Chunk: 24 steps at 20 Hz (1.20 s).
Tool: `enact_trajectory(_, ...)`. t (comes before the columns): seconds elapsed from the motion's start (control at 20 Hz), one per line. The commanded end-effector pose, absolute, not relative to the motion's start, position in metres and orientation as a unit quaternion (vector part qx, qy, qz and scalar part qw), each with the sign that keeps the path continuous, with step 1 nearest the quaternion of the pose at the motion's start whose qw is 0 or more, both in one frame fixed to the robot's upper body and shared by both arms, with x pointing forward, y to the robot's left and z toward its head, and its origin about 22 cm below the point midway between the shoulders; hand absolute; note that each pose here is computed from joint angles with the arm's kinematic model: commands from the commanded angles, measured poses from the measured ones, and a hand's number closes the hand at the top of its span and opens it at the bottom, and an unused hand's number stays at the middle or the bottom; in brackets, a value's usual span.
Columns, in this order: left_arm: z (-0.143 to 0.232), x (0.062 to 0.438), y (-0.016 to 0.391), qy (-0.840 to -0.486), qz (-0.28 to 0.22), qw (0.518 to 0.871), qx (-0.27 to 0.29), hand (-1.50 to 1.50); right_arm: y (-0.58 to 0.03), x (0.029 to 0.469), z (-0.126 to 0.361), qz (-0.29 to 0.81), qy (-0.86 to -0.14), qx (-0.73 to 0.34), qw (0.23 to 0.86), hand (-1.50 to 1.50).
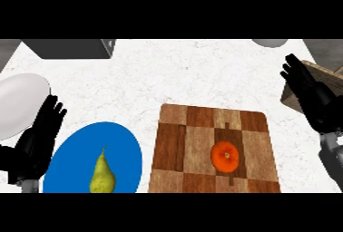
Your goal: Pick the squash from the cutting board and place it in the basket
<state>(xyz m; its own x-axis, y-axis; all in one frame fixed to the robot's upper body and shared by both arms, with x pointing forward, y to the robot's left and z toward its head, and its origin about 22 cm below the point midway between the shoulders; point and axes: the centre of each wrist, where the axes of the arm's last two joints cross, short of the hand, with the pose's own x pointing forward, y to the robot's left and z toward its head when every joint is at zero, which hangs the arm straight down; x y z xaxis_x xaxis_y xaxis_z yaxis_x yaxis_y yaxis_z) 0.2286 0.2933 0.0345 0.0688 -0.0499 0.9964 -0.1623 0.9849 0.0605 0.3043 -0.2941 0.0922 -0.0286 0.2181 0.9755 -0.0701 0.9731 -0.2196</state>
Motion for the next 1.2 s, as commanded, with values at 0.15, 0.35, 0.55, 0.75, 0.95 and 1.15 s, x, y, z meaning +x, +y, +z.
enact_trajectory(0.15,0.072,0.256,0.286,-0.743,-0.097,0.66,0.061,0.0,-0.26,0.31,0.078,0.202,-0.735,0.106,0.638,1.5)
enact_trajectory(0.35,0.062,0.256,0.262,-0.739,-0.148,0.657,0.02,0.0,-0.197,0.294,0.099,0.33,-0.763,0.285,0.477,1.5)
enact_trajectory(0.55,0.05,0.254,0.263,-0.738,-0.151,0.658,0.023,0.0,-0.157,0.231,0.048,0.331,-0.783,0.265,0.455,-1.5)
enact_trajectory(0.75,0.057,0.267,0.265,-0.741,-0.149,0.654,0.028,0.0,-0.149,0.209,0.047,0.362,-0.797,0.117,0.47,-1.5)
enact_trajectory(0.95,0.063,0.262,0.273,-0.736,-0.16,0.656,0.044,0.0,-0.186,0.219,0.098,0.391,-0.806,-0.041,0.442,-1.5)
enact_trajectory(1.15,0.056,0.267,0.277,-0.739,-0.157,0.655,0.031,0.0,-0.192,0.221,0.147,0.427,-0.782,-0.162,0.424,-1.5)
